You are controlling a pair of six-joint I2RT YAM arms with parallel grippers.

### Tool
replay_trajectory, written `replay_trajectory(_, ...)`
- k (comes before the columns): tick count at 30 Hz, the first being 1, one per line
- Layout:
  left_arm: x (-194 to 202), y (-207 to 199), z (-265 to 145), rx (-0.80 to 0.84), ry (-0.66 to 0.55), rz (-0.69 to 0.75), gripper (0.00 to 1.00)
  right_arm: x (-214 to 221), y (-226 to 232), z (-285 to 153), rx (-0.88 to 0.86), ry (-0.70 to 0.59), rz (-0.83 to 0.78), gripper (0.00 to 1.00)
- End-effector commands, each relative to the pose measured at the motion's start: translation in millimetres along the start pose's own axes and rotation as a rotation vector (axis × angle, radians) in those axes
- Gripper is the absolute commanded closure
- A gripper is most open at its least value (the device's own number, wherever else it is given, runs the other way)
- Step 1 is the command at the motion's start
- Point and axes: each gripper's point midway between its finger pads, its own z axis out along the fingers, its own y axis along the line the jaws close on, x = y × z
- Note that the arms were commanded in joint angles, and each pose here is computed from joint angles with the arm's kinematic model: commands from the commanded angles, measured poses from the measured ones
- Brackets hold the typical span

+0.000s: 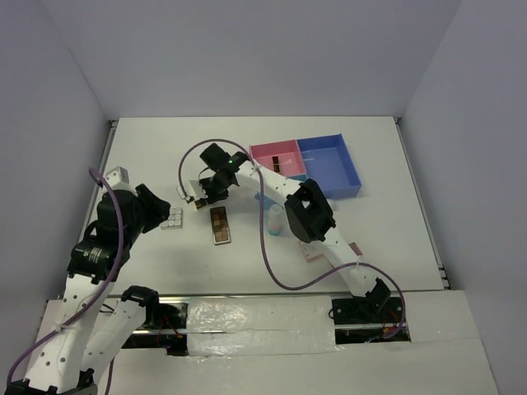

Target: Organize the makeup

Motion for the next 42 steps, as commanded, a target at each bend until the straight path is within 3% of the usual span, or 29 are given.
replay_trajectory(1, -4, -5, 4, 0.026, -0.025, -0.018, 0.43, -39, -29, -42, 0.116, -0.120, 0.068, 0.86)
replay_trajectory(6, -6, -16, 6, 0.089, -0.037, 0.000, 0.35, -91, -65, -140, 0.273, -0.277, 0.146, 0.88)
replay_trajectory(10, -9, -23, 11, 0.119, -0.046, 0.022, 0.29, -96, -59, -195, 0.326, -0.293, 0.184, 0.89)
replay_trajectory(13, -7, -25, 19, 0.120, -0.027, 0.043, 0.23, -72, -50, -223, 0.360, -0.247, 0.253, 0.89)
replay_trajectory(21, 4, -23, 53, 0.062, 0.070, 0.121, 0.09, 59, -32, -282, 0.503, -0.051, 0.482, 0.87)
replay_trajectory(22, 5, -22, 56, 0.050, 0.079, 0.123, 0.03, 70, -30, -281, 0.502, -0.038, 0.500, 0.86)
replay_trajectory(25, 8, -18, 70, 0.004, 0.115, 0.143, 0.01, 98, -37, -284, 0.520, -0.016, 0.534, 0.83)
replay_trajectory(34, 23, 7, 105, -0.181, 0.218, 0.180, 0.01, 150, -39, -237, 0.456, 0.073, 0.554, 0.72)
replay_trajectory(37, 27, 13, 114, -0.219, 0.237, 0.189, 0.01, 160, -35, -228, 0.445, 0.091, 0.567, 0.64)
replay_trajectory(42, 32, 24, 129, -0.284, 0.265, 0.207, 0.01, 163, -31, -222, 0.434, 0.091, 0.586, 0.42)
